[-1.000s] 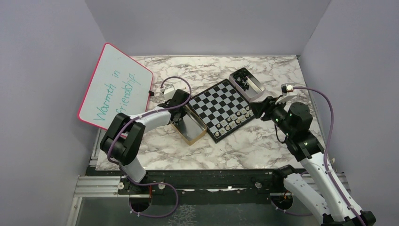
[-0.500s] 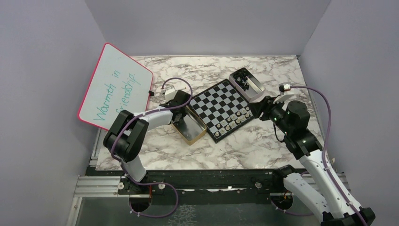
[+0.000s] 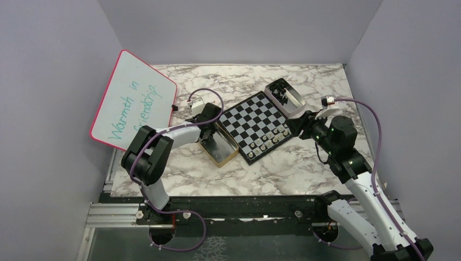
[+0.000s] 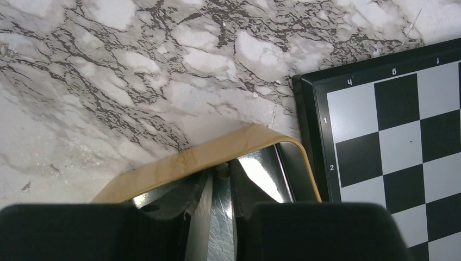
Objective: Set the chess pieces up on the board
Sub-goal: Pick up the chess piece from the storage box, then adjust the chess piece.
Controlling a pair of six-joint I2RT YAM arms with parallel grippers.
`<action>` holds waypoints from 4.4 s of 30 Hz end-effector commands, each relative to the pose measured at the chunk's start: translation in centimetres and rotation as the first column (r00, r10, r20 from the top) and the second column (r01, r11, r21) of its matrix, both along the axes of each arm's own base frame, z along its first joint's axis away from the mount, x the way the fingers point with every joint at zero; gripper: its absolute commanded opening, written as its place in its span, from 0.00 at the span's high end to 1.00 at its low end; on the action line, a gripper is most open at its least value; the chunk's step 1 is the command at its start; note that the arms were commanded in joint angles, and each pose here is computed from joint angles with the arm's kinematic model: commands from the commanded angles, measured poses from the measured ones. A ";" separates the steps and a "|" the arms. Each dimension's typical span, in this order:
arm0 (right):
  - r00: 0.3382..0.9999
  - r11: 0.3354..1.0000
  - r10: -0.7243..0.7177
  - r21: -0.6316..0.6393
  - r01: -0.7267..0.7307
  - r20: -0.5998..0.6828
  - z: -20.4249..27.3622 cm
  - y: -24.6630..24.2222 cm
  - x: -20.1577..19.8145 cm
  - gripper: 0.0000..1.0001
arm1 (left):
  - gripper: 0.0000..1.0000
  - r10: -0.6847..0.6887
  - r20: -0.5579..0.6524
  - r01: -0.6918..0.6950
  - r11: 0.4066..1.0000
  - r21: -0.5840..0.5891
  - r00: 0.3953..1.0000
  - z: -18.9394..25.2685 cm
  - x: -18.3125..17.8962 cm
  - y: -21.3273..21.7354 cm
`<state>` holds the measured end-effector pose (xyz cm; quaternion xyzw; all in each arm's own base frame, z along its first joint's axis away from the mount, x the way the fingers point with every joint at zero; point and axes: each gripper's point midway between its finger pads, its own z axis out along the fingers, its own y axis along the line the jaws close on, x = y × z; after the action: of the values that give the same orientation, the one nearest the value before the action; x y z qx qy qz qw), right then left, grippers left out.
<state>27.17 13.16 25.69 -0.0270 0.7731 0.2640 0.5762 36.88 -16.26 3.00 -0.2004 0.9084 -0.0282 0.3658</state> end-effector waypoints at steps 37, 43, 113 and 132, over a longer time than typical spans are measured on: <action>0.596 0.687 0.722 -0.464 -0.559 0.351 -1.5 7.5 -4.3 0.52 | 1.00 -0.793 0.266 0.825 0.459 -0.328 0.547 17.5 -11.1 -10.8; 0.497 0.629 0.774 -0.566 -0.533 0.392 -1.6 8.3 -4.3 0.52 | 1.00 -0.834 0.313 0.862 0.323 -0.391 0.454 19.0 -13.5 -11.8; 0.847 0.876 0.468 -0.007 -0.482 0.251 -2.5 16.3 -3.8 0.99 | 0.49 -0.702 0.474 0.847 0.428 -0.315 0.531 25.4 -12.9 -11.6; 0.922 0.914 0.352 0.151 -0.375 0.162 -1.4 16.1 -2.3 0.99 | 0.61 -0.668 0.453 0.804 0.438 -0.403 0.591 23.7 -11.6 -13.8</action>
<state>24.28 29.20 23.03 -0.1642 0.6906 0.4281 0.5594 24.75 -29.38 26.46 0.1295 0.8078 -0.4747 0.3245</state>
